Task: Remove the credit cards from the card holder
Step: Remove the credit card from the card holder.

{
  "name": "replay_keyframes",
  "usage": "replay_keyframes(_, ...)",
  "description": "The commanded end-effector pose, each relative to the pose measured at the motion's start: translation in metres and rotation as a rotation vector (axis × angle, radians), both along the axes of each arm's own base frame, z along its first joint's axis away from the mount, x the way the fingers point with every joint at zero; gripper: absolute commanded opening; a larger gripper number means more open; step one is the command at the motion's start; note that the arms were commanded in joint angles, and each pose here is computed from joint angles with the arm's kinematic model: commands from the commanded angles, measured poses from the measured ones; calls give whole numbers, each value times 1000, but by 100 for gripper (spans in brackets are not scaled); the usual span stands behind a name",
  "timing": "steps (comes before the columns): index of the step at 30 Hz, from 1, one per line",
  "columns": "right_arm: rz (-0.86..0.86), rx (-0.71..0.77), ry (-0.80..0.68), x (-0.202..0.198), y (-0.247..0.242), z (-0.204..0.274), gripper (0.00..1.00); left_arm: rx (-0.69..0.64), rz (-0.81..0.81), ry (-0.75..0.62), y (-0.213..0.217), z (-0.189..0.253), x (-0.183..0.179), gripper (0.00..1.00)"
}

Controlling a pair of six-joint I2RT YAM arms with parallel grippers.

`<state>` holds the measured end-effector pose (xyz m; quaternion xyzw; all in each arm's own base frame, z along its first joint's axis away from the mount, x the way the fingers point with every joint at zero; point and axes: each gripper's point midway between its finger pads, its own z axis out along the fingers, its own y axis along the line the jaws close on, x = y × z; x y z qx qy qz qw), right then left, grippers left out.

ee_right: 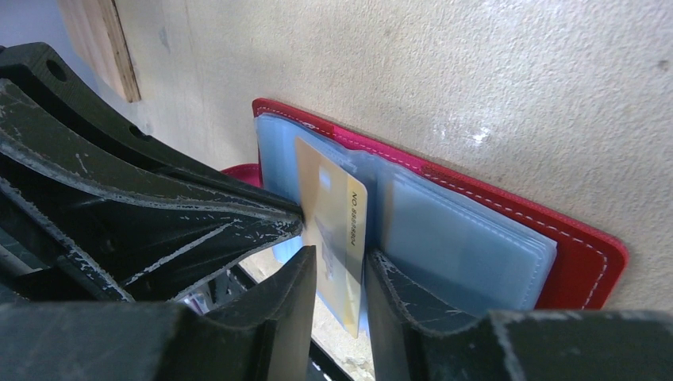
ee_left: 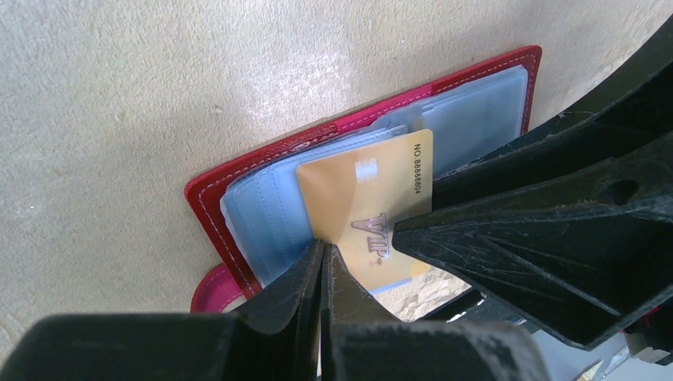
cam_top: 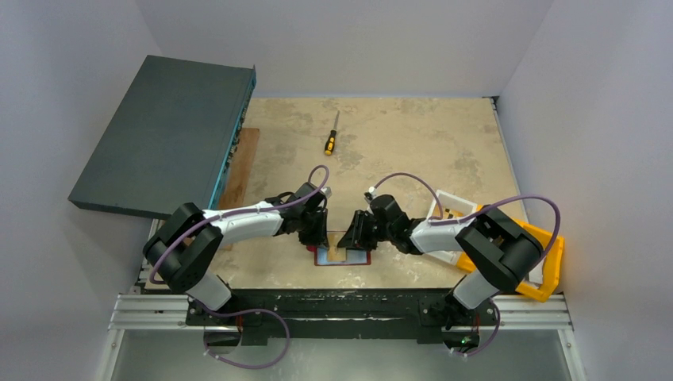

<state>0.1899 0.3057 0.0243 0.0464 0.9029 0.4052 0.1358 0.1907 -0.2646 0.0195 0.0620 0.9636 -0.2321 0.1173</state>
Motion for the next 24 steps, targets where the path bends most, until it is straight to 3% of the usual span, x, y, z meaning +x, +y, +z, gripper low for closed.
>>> replay_keyframes(1, -3, 34, 0, 0, 0, 3, 24, 65, 38, 20, 15, -19, -4, 0)
replay_keyframes(13, -32, 246, -32, 3, -3, 27, 21, 90, 43, 41, 20, -25, -8, 0)
replay_keyframes(24, -36, 236, 8, 3, -2, 13, 19, 87, 39, 46, 20, -25, -9, 0)
